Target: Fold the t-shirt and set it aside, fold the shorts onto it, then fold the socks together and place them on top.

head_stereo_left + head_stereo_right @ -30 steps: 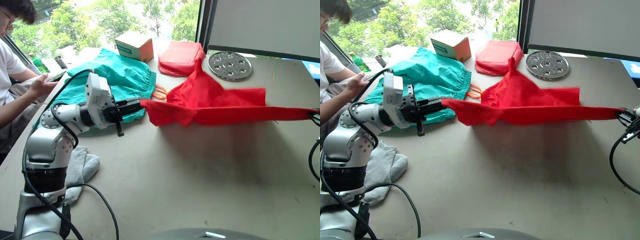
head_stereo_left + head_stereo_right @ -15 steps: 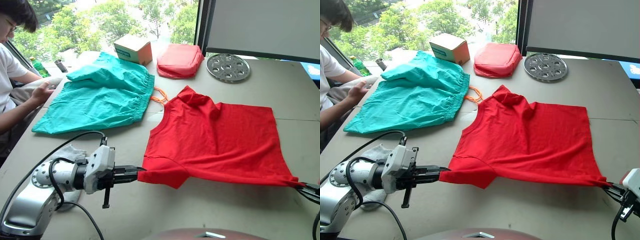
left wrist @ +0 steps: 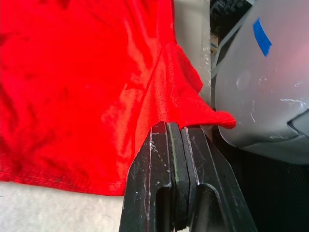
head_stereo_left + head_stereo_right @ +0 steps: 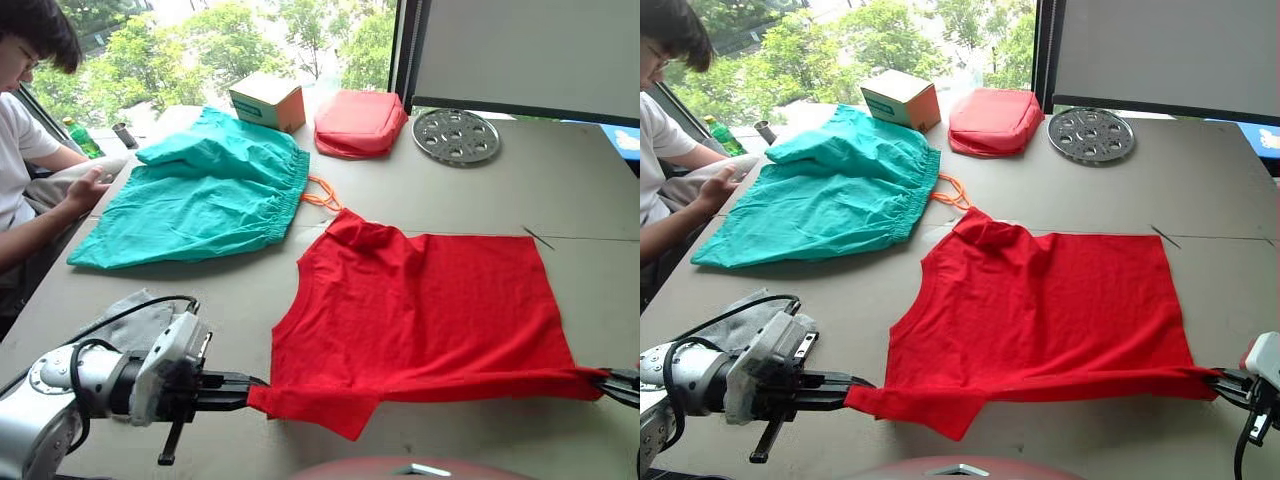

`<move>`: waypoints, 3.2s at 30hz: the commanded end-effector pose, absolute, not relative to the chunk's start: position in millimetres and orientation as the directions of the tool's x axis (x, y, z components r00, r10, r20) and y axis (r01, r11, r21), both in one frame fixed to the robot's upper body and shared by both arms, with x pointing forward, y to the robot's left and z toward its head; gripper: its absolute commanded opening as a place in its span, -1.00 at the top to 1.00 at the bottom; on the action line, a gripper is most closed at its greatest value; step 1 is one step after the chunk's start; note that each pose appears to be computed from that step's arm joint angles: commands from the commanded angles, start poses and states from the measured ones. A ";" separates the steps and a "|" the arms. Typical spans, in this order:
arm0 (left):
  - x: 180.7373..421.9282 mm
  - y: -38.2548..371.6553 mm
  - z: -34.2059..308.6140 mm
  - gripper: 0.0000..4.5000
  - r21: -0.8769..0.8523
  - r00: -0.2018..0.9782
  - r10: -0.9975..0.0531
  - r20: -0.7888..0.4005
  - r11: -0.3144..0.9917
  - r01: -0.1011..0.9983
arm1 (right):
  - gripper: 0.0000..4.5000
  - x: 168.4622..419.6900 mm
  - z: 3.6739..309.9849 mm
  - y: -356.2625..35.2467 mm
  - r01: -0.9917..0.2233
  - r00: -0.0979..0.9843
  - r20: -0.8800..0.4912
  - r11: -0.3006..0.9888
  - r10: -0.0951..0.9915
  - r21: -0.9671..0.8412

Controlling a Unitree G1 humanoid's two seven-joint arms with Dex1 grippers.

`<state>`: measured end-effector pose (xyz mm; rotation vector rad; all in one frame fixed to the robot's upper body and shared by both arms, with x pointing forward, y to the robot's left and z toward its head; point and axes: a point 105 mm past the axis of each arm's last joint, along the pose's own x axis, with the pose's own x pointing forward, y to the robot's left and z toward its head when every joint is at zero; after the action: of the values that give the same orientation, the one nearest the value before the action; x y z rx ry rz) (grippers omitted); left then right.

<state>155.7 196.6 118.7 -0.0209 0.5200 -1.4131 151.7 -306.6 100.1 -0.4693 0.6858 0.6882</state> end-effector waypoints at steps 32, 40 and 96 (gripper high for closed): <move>188.6 186.3 109.6 1.00 -0.705 -0.025 -0.951 -0.308 0.210 0.678 | 0.98 168.6 103.6 -291.2 -0.783 0.273 -0.776 0.600 0.569 0.165; 199.7 185.9 94.8 1.00 -0.720 0.032 -0.923 -0.384 0.321 0.616 | 0.98 192.8 92.6 -294.4 -0.768 0.307 -0.793 0.629 0.526 0.120; 203.8 168.8 66.0 0.97 -0.397 0.040 -0.897 -0.441 0.234 0.888 | 1.00 150.8 91.9 -126.8 -0.953 0.156 -0.435 0.251 0.887 0.168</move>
<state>201.4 172.4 62.4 -0.0225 0.7224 -1.3589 150.8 -130.9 86.4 -0.1434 0.5400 1.3116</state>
